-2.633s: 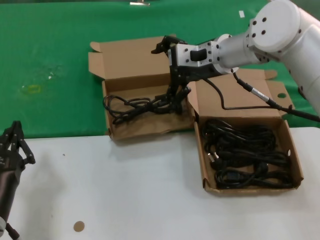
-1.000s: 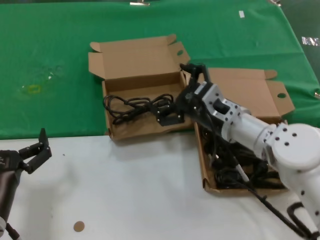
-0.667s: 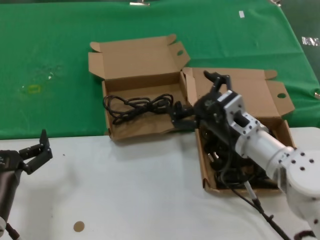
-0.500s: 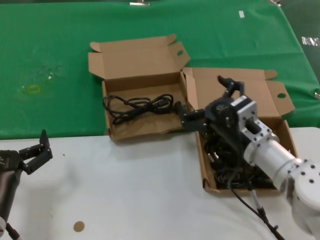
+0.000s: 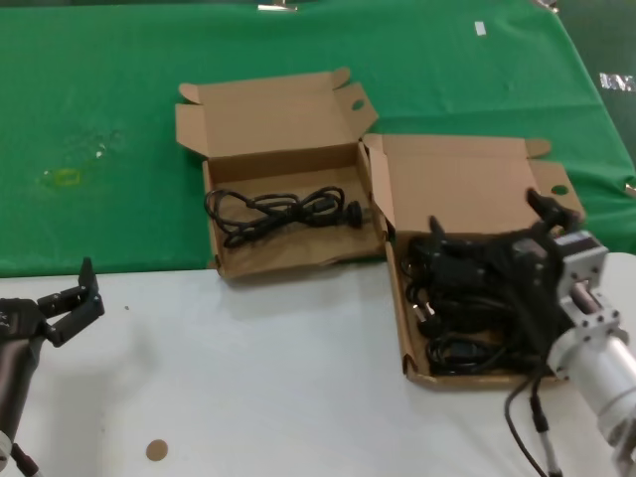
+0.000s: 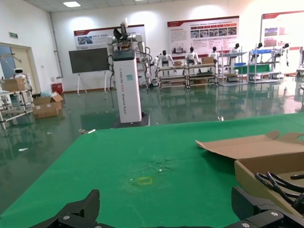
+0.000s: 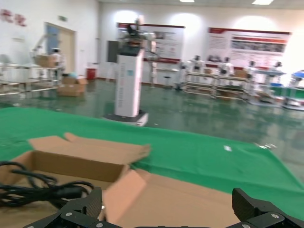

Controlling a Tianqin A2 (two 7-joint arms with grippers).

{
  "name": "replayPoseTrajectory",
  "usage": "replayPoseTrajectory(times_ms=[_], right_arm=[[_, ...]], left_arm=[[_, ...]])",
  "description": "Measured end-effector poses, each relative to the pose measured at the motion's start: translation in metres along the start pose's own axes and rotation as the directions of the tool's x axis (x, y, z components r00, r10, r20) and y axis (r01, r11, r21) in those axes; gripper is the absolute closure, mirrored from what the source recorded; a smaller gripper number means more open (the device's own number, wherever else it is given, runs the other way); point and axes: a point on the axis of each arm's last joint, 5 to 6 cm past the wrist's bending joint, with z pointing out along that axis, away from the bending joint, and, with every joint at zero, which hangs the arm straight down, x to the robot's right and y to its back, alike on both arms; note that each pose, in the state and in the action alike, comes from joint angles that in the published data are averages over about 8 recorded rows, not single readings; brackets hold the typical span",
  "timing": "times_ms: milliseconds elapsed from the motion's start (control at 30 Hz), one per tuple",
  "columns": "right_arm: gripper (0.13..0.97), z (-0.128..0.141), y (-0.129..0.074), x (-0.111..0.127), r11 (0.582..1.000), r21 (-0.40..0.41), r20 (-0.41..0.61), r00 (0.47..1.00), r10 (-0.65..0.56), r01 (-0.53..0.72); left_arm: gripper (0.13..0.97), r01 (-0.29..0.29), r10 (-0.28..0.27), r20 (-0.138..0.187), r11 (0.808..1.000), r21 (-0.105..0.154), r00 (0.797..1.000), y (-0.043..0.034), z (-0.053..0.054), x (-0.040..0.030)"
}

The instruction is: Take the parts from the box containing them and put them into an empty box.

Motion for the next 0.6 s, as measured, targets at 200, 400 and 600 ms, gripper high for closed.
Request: replayPoseTrajectory(times_ms=[200,400,600], right_arm=[[0.13,-0.0106,0.0025,0.0034,1.0,-0.007,-0.037,0.999,0.025,-0.025],[0.13,-0.011,0.0026,0.0036,1.0,-0.007,-0.039,0.999,0.026,-0.026],[0.13,-0.011,0.0026,0.0036,1.0,-0.007,-0.039,0.999,0.026,-0.026]], left_arm=[[0.132,0.0,0.0,0.0,1.0,0.0,1.0,0.0,0.0,0.0],[0.132,0.0,0.0,0.0,1.0,0.0,1.0,0.0,0.0,0.0],[0.132,0.0,0.0,0.0,1.0,0.0,1.0,0.0,0.0,0.0]])
